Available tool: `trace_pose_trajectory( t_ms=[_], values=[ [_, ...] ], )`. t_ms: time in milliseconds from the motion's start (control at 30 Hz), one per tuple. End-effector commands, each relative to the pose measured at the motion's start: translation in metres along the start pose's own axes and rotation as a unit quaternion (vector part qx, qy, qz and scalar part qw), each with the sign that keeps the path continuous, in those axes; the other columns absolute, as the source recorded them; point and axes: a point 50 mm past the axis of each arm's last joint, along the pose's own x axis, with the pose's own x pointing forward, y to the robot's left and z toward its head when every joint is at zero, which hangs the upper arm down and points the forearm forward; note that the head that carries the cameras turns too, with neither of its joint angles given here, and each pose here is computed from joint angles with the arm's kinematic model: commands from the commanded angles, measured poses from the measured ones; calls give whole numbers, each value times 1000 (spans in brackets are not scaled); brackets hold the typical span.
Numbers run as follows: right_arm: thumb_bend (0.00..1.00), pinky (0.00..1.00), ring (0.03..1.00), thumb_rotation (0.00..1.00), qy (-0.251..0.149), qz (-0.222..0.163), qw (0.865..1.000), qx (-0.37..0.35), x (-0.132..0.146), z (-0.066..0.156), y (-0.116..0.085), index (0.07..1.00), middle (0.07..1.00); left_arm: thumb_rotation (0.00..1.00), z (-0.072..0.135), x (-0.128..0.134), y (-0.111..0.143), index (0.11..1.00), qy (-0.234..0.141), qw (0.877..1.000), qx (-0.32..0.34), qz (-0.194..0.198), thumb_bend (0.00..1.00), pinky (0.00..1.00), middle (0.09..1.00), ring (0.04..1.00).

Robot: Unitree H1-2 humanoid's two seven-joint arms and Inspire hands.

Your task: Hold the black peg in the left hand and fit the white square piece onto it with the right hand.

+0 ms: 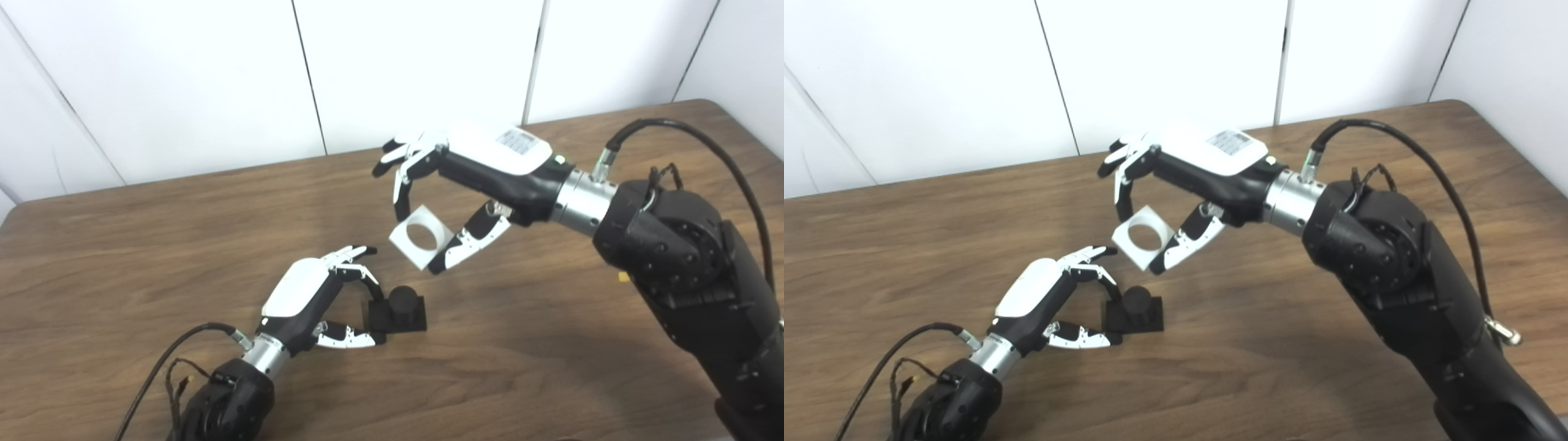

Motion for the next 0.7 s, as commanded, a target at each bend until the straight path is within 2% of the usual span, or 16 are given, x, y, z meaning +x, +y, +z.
trace_pose_trajectory(
  t_ms=[0, 400, 667],
  values=[
    [521, 872, 892, 135, -17, -13, 1000, -22, 2, 6, -8, 479, 810, 74, -5, 4, 6, 489, 17, 1000, 25, -3, 522, 915, 913, 937],
    [520, 920, 894, 138, -10, 25, 1000, 5, 2, 1, 22, 480, 805, 74, -2, 5, 7, 489, 20, 999, 26, -4, 522, 921, 913, 939],
    [520, 927, 896, 138, 1, 36, 999, 10, 6, -6, 29, 481, 806, 74, 0, 8, 6, 490, 20, 999, 25, -3, 522, 926, 914, 939]
  ],
)
